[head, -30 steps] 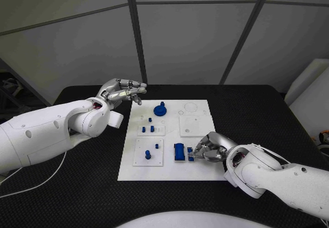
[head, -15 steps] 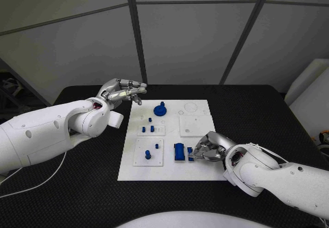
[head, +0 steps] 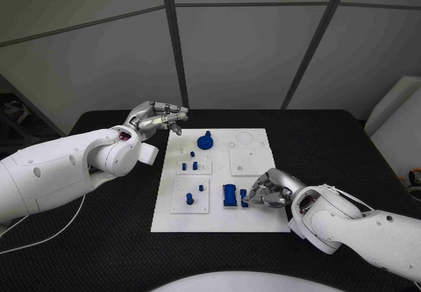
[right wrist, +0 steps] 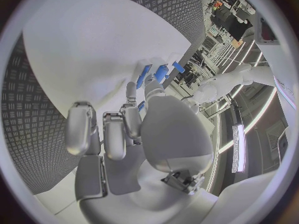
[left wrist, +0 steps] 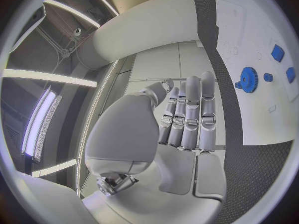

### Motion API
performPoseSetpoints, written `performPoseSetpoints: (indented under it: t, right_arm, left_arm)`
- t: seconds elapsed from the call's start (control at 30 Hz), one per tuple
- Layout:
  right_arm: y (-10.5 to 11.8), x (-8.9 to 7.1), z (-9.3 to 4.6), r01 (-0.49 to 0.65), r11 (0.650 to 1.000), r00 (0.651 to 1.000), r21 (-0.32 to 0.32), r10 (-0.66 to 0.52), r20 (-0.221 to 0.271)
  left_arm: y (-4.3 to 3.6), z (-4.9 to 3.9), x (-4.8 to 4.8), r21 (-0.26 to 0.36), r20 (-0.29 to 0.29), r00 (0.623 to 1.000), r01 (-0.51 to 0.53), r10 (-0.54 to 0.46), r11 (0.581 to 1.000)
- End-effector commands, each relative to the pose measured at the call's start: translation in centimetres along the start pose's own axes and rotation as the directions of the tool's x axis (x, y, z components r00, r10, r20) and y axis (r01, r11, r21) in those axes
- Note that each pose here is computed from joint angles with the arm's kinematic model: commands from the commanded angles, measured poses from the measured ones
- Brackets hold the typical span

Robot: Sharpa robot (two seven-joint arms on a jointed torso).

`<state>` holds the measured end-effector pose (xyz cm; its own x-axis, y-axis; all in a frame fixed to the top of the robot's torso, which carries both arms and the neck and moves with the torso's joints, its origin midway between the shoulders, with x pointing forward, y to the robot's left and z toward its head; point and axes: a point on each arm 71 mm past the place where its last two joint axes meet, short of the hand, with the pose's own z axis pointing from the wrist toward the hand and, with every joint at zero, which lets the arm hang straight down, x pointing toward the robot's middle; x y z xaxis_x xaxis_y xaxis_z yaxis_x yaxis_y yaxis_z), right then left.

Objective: Assemble the parts on the task board

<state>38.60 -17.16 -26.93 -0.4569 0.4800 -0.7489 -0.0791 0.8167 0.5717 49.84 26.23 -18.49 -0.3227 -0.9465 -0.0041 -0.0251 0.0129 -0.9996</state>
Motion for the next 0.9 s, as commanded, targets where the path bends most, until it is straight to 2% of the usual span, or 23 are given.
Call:
performPoseSetpoints:
  t: [0.03,0.2,0.37,0.43,0.57,0.67,0.9]
  right_arm:
    - [0.8,-0.3,-0.4,-0.054,0.990,0.999,-0.129,0.054,-0.006]
    - [1.2,-1.5,-0.5,-0.214,0.948,0.977,-0.237,0.213,-0.032]
    - [0.5,-3.9,0.8,-0.372,0.888,0.926,-0.270,0.377,-0.034]
    - [-0.1,-4.9,1.6,-0.430,0.863,0.898,-0.266,0.440,-0.025]
    - [-1.6,-6.7,3.6,-0.555,0.792,0.819,-0.254,0.574,0.005]
    - [-2.3,-8.2,5.0,-0.603,0.750,0.771,-0.271,0.635,0.041]
    - [-2.7,-10.5,7.6,-0.627,0.704,0.717,-0.333,0.689,0.105]
  left_arm:
    - [-0.12,0.04,0.07,0.005,-0.006,1.000,0.004,-0.004,1.000]
    - [-0.17,0.09,-0.11,0.017,0.011,1.000,0.008,-0.009,1.000]
    - [-0.15,0.29,-0.33,0.029,0.045,0.998,0.051,-0.053,0.998]
    - [-0.10,0.41,-0.39,0.033,0.058,0.996,0.069,-0.071,0.997]
    - [0.21,0.85,-0.61,0.035,0.095,0.988,0.115,-0.118,0.993]
    - [0.54,1.32,-0.93,0.039,0.139,0.977,0.159,-0.163,0.986]
    - [1.24,2.45,-1.32,0.065,0.206,0.959,0.187,-0.197,0.980]
